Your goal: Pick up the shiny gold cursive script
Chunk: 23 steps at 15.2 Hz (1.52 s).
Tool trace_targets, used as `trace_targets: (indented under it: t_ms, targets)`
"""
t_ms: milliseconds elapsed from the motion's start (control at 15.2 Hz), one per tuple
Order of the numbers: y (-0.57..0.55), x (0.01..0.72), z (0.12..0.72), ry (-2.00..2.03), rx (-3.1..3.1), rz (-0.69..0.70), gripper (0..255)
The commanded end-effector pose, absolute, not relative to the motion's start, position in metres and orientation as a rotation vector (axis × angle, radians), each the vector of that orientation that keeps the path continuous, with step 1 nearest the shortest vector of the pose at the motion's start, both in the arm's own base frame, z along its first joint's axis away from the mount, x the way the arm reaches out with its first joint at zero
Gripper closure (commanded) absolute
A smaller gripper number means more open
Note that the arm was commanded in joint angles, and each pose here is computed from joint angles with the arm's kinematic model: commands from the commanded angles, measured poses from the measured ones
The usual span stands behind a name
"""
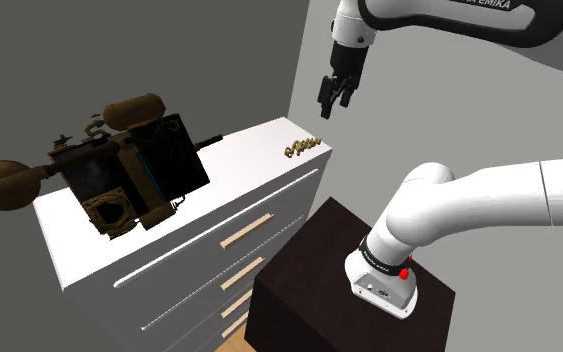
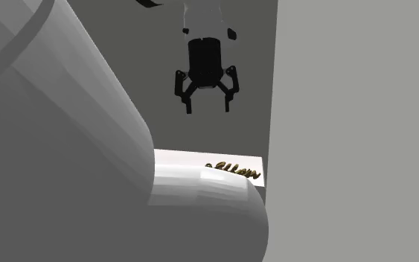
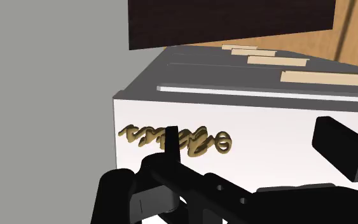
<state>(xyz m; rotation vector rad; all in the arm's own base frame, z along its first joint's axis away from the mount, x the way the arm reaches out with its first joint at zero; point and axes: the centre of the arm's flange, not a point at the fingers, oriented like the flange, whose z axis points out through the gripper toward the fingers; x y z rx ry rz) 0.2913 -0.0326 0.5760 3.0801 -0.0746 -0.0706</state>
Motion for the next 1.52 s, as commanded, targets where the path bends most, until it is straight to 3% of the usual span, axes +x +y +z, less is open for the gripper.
trace_targets:
  t_ms: [0, 858, 1452]
  targets:
    - [-0.033, 0.291, 0.576, -0.075, 3.08, -0.071, 0]
    - [-0.044, 0.352, 0.431, 0.742, 2.799, 0.126, 0]
    - [-0.045, 0.353, 0.389, 0.749, 2.795, 0.128, 0]
